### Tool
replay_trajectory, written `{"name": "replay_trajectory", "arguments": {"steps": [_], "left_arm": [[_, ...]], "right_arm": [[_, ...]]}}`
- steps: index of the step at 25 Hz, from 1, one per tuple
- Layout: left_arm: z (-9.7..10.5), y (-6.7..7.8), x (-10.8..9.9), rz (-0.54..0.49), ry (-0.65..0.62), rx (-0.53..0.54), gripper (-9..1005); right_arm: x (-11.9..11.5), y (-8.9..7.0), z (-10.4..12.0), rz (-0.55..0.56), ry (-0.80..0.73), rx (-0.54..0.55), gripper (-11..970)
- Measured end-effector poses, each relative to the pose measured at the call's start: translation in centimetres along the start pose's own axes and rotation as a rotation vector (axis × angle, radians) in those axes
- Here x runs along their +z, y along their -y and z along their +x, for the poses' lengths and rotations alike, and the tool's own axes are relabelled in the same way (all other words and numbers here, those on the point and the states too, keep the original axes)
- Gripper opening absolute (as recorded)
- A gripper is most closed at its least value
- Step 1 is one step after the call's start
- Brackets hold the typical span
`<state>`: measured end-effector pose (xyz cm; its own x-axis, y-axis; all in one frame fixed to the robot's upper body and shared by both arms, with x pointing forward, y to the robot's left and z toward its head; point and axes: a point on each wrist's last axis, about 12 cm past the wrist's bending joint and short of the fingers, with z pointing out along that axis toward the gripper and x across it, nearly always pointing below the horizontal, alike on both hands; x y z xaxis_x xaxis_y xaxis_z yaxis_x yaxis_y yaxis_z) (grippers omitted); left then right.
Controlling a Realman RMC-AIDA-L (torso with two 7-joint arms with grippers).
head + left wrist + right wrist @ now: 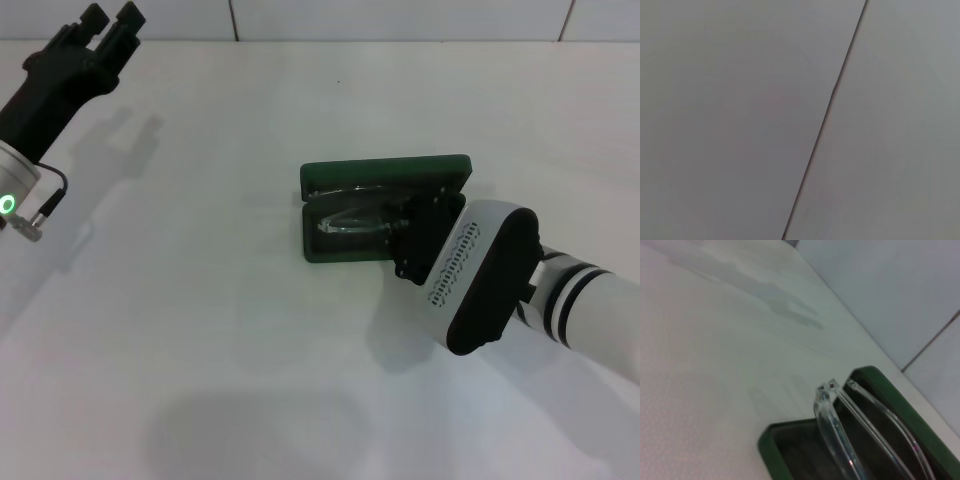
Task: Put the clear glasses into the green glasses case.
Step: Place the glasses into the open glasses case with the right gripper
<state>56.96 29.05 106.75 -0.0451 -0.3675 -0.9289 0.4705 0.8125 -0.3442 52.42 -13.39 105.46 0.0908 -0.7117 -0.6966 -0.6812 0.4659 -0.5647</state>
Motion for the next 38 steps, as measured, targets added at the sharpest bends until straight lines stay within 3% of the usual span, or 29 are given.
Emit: {"name": "replay_trajectory", "arguments": {"steps": [24, 29, 38], "left_arm": [[0.34, 0.23, -0.30, 0.010, -0.009, -0.003, 546], [0.29, 0.12, -0.39, 0.008, -0.010, 0.000, 546], [0.17, 0.00, -0.40, 0.007, -0.010, 0.002, 545]], "right_arm": [[-0.43, -0.40, 0.32, 0.043, -0.043, 0.030, 233], [-0.56, -0.25, -0.05, 0.038, -0.022, 0.038, 428], [-0.66, -0.13, -0.17, 0.033, -0.011, 0.042, 458]]}}
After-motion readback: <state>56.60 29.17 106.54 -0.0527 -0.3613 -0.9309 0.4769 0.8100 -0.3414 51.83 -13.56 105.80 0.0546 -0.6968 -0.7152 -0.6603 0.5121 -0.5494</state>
